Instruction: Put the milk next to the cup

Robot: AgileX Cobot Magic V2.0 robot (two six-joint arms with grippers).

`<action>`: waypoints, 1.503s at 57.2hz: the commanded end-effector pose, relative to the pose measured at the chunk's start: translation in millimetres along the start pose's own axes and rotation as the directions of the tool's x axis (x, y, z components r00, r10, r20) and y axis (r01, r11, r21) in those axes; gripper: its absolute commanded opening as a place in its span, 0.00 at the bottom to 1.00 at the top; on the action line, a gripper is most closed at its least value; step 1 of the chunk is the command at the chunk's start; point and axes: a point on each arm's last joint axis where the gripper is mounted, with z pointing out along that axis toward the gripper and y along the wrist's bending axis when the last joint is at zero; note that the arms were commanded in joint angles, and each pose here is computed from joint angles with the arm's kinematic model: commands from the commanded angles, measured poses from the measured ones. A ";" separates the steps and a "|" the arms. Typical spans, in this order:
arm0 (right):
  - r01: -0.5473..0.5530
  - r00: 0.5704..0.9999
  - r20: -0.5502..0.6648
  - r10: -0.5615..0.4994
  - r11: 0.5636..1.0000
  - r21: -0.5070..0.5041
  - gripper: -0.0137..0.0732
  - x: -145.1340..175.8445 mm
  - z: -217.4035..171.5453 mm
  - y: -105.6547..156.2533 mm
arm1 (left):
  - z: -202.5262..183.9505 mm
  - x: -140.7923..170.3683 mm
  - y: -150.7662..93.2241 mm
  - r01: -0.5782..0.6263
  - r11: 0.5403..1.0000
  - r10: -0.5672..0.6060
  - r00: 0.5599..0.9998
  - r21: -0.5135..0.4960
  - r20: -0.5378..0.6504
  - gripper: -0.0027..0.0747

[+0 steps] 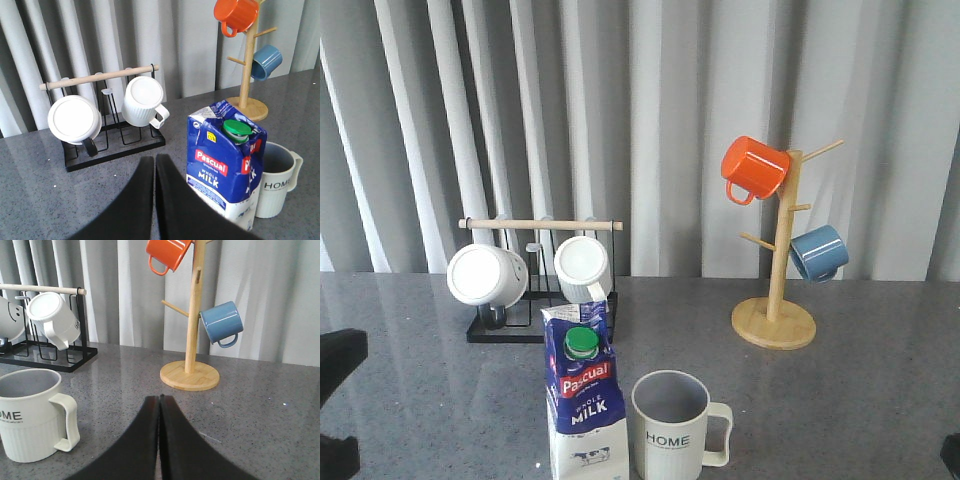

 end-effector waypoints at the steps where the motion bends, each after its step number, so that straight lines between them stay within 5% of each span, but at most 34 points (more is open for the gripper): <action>1: 0.010 0.994 0.107 -0.009 1.000 -0.010 0.15 -17.7 1.6 0.3 | -14.5 -7.6 0.3 0.018 1.000 -0.018 0.993 0.001 0.120 0.02; 20: 0.010 0.994 0.108 -0.009 1.000 -0.010 0.15 -17.8 1.6 0.3 | -42.5 86.5 5.6 0.192 0.981 -0.181 0.960 -0.033 0.215 0.02; 45: 0.010 0.994 0.108 -0.009 1.000 -0.010 0.15 -17.8 1.6 0.3 | -88.8 153.8 14.6 0.165 0.959 -0.094 0.952 -0.230 0.290 0.02; 86: 0.011 0.995 0.099 -0.010 1.000 -0.009 0.15 -17.1 1.7 0.1 | -101.6 163.8 12.3 0.096 0.953 -0.020 0.967 -0.288 0.255 0.02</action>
